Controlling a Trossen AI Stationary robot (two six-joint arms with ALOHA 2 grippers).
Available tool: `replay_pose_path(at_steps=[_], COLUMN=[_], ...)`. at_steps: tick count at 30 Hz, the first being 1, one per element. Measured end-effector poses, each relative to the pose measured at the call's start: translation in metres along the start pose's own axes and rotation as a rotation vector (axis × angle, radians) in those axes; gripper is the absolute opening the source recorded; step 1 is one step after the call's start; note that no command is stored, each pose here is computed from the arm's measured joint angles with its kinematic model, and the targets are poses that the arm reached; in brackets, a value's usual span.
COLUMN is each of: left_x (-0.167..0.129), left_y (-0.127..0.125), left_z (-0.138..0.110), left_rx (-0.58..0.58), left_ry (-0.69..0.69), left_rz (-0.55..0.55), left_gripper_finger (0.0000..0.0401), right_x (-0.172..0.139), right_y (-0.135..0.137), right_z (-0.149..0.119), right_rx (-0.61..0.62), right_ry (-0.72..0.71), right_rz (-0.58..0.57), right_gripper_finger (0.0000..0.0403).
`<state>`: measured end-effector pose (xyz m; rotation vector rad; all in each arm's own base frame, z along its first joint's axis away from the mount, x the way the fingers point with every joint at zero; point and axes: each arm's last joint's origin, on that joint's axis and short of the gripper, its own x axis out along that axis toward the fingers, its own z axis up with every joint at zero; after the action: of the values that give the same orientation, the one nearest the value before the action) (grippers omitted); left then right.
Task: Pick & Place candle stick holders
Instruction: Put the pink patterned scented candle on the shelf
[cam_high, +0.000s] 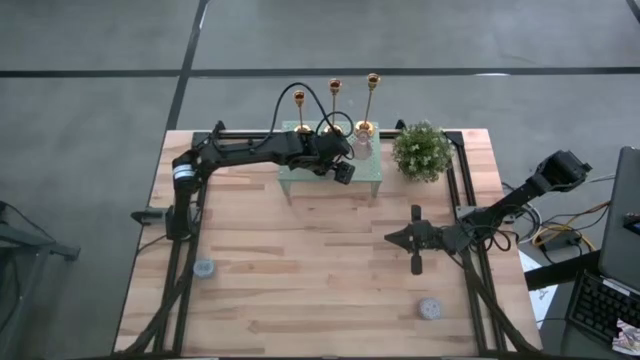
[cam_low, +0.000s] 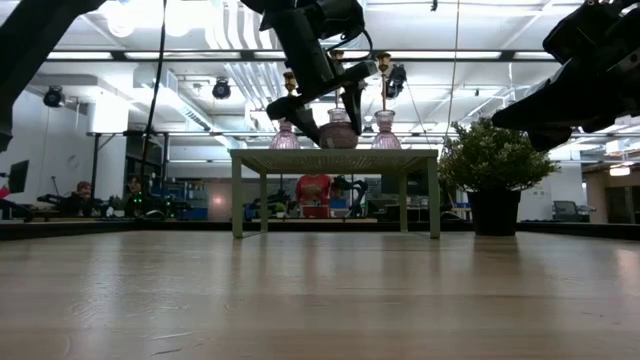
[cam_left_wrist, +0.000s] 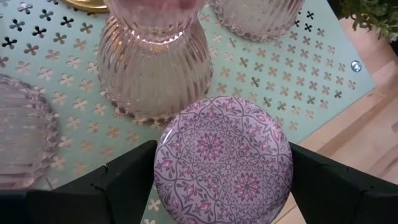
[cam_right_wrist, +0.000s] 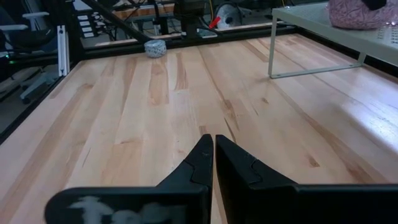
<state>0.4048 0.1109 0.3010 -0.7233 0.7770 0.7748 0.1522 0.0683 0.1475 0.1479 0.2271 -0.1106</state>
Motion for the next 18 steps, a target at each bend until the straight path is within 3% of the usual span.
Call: replay_pose_path(at_steps=[18], left_x=[0.0], left_y=[0.0002], left_z=[-0.0002], left_rx=[0.033], left_ry=[0.001], left_rz=[0.002], left_gripper_finger=[0.033], right_x=[0.0], right_y=[0.0], right_z=[-0.0002], right_rx=[0.006], right_ry=[0.001], right_rz=[0.0], right_gripper_finger=[0.0013])
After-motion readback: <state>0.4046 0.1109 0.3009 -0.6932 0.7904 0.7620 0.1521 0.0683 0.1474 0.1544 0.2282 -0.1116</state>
